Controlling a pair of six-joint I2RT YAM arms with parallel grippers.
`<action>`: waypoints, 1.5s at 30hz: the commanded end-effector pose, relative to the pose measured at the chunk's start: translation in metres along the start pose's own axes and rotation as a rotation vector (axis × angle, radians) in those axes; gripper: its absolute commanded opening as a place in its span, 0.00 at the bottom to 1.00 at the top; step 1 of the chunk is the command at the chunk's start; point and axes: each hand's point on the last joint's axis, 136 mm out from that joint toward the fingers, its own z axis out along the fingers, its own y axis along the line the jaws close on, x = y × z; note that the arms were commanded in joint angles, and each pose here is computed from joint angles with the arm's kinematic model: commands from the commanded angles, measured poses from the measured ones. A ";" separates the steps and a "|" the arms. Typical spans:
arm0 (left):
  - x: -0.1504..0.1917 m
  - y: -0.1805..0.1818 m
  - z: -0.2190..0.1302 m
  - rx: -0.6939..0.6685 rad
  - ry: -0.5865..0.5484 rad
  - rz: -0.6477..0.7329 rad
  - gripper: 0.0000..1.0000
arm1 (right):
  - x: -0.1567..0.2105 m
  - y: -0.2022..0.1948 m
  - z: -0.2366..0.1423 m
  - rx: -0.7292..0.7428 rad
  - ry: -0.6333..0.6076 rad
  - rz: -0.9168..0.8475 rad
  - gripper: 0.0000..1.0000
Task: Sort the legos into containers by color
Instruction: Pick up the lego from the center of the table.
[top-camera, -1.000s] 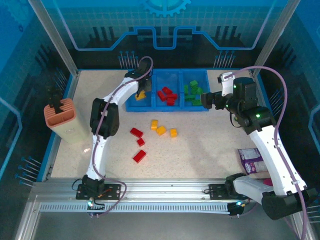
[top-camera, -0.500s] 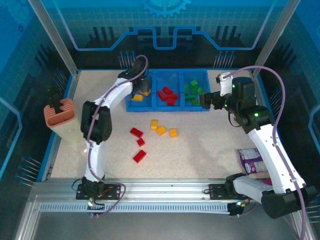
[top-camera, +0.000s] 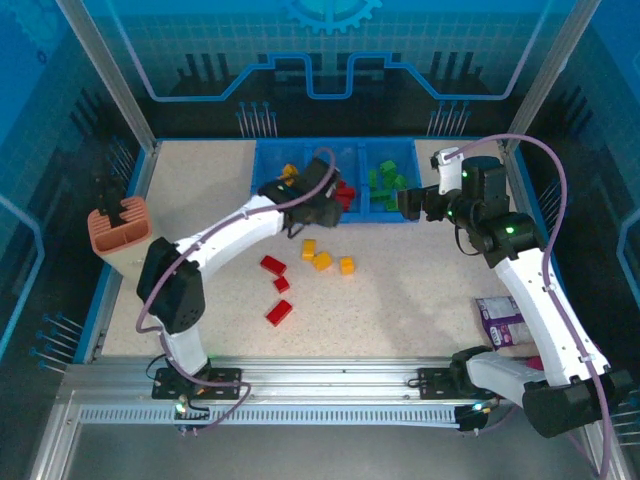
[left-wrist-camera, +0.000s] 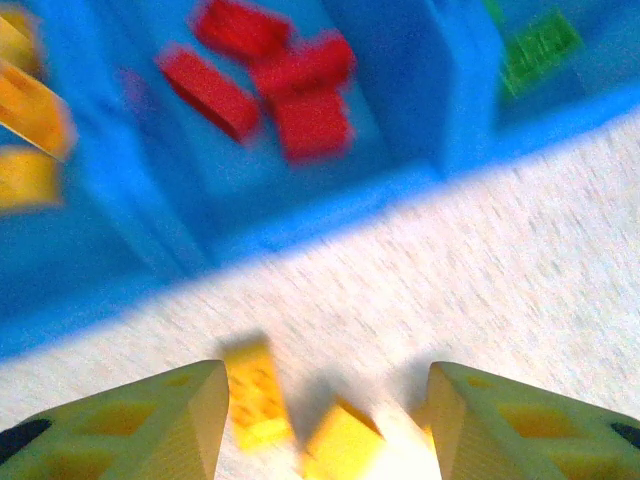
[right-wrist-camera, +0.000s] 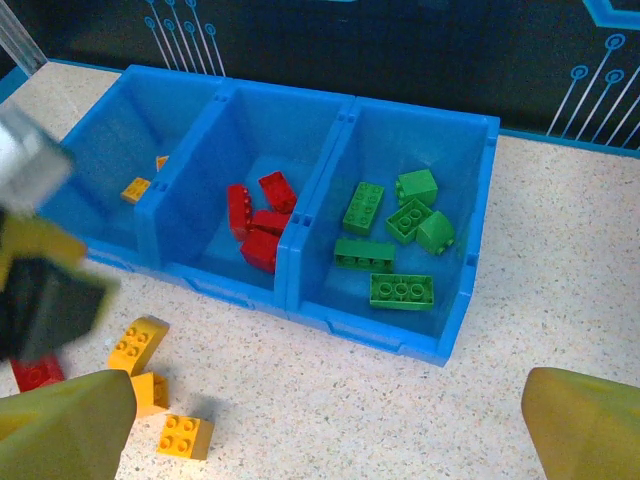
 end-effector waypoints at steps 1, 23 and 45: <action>0.042 -0.022 0.010 0.030 0.114 -0.156 0.55 | 0.002 -0.002 -0.004 0.003 -0.006 0.014 1.00; 0.097 -0.062 0.059 -0.129 0.266 -0.493 0.52 | 0.017 0.000 0.008 -0.019 0.000 0.005 1.00; 0.120 -0.057 0.083 -0.216 0.351 -0.423 0.54 | 0.020 0.000 0.016 -0.025 0.012 0.007 1.00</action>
